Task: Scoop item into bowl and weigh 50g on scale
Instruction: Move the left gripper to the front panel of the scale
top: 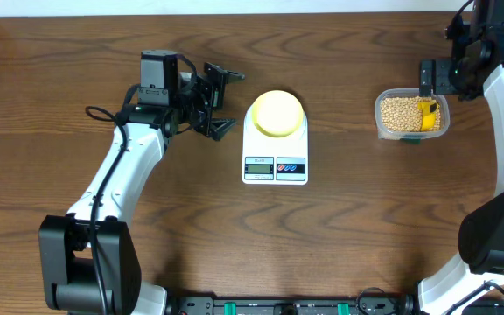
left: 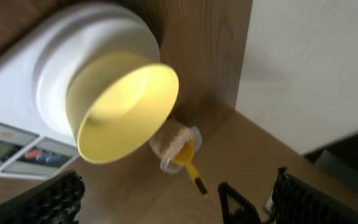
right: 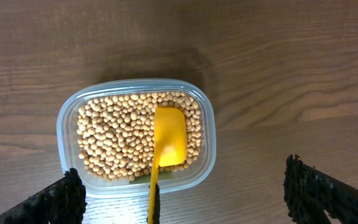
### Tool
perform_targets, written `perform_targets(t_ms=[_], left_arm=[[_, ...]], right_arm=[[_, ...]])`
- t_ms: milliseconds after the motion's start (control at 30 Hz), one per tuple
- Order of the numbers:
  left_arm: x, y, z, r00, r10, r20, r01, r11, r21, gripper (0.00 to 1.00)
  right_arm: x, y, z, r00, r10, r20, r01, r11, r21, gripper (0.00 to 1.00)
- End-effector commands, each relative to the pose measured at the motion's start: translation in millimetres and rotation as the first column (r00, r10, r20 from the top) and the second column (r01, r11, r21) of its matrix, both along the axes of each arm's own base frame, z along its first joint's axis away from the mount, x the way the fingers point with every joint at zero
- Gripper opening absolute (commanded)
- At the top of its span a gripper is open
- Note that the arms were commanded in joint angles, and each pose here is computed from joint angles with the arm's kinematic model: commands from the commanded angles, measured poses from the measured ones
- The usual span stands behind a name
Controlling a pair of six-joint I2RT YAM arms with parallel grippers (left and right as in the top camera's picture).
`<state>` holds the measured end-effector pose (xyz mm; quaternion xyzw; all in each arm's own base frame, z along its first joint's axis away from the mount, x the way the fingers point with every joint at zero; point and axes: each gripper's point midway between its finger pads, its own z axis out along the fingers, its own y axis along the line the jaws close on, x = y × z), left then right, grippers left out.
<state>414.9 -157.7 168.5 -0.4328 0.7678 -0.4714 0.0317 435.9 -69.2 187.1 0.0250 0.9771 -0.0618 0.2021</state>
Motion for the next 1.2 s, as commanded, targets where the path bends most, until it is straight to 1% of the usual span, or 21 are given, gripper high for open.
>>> perform_targets(t_ms=[0, 133, 167, 233, 300, 333, 400, 467, 500, 533, 567, 700, 867, 933, 1033, 1100, 1167], left_arm=[[4.7, 7.8, -0.7, 0.999, 0.043, 0.011, -0.044, 0.998, 0.037, 0.98], [11.1, 18.0, -6.1, 0.996, 0.083, 0.034, -0.086, 0.991, 0.1, 0.98], [11.0, 18.1, -6.2, 0.997, 0.057, 0.06, -0.064, 0.991, 0.121, 0.98], [9.5, 14.9, -4.5, 0.983, -0.074, 0.167, 0.04, 0.98, 0.197, 0.98], [11.0, 8.9, 1.0, 0.942, -0.192, 0.274, 0.117, 0.956, 0.267, 0.98], [11.1, 3.5, 5.0, 0.904, -0.267, 0.335, 0.163, 0.937, 0.308, 0.98], [5.1, -12.8, 13.0, 0.788, -0.429, 0.442, 0.266, 0.884, 0.385, 0.98], [-4.7, -27.3, 14.3, 0.681, -0.545, 0.489, 0.338, 0.826, 0.451, 0.98], [-10.9, -34.0, 12.0, 0.634, -0.595, 0.494, 0.367, 0.794, 0.485, 0.86], [-17.5, -40.3, 8.5, 0.591, -0.641, 0.49, 0.394, 0.759, 0.518, 0.78], [-24.5, -46.0, 4.0, 0.553, -0.681, 0.479, 0.418, 0.725, 0.548, 0.75], [-58.0, -61.6, -26.2, 0.471, -0.815, 0.339, 0.504, 0.563, 0.655, 0.75], [-101.2, -60.6, -60.9, 0.356, -0.932, 0.074, 0.579, 0.282, 0.765, 0.75], [-117.3, -60.5, -66.4, 0.278, -0.96, -0.019, 0.593, 0.157, 0.79, 0.75], [-136.3, -62.8, -70.0, 0.155, -0.98, -0.128, 0.583, -0.013, 0.812, 0.76], [-145.5, -67.2, -72.4, 0.074, -0.982, -0.172, 0.559, -0.102, 0.823, 0.77], [-153.2, -75.3, -73.4, 0.0, -0.982, -0.189, 0.533, -0.16, 0.831, 0.8]], right_arm=[[0.4, -3.8, 6.0, 1.0, -0.01, 0.013, 0.01, 1.0, -0.011, 0.99], [0.4, -3.8, 6.0, 1.0, -0.01, 0.013, 0.01, 1.0, -0.011, 0.99], [0.4, -3.8, 6.0, 1.0, -0.01, 0.013, 0.01, 1.0, -0.011, 0.99], [0.4, -3.8, 6.0, 1.0, -0.01, 0.013, 0.01, 1.0, -0.011, 0.99], [0.4, -3.8, 6.0, 1.0, -0.01, 0.013, 0.01, 1.0, -0.011, 0.99], [0.4, -3.8, 6.0, 1.0, -0.01, 0.013, 0.01, 1.0, -0.011, 0.99], [0.4, -3.8, 6.0, 1.0, -0.01, 0.013, 0.01, 1.0, -0.011, 0.99], [0.4, -3.8, 6.0, 1.0, -0.01, 0.013, 0.01, 1.0, -0.011, 0.99], [0.4, -3.8, 6.0, 1.0, -0.01, 0.013, 0.01, 1.0, -0.011, 0.99], [0.4, -3.8, 6.0, 1.0, -0.01, 0.013, 0.01, 1.0, -0.011, 0.99], [0.4, -3.8, 6.0, 1.0, -0.01, 0.013, 0.01, 1.0, -0.011, 0.99], [0.4, -3.8, 6.0, 1.0, -0.01, 0.013, 0.01, 1.0, -0.011, 0.99], [0.4, -3.8, 6.0, 1.0, -0.01, 0.013, 0.01, 1.0, -0.011, 0.99], [0.4, -3.8, 6.0, 1.0, -0.01, 0.013, 0.01, 1.0, -0.011, 0.99], [0.4, -3.8, 6.0, 1.0, -0.01, 0.013, 0.01, 1.0, -0.011, 0.99], [0.4, -3.8, 6.0, 1.0, -0.01, 0.013, 0.01, 1.0, -0.011, 0.99], [0.4, -3.8, 6.0, 1.0, -0.01, 0.013, 0.01, 1.0, -0.011, 0.99]])
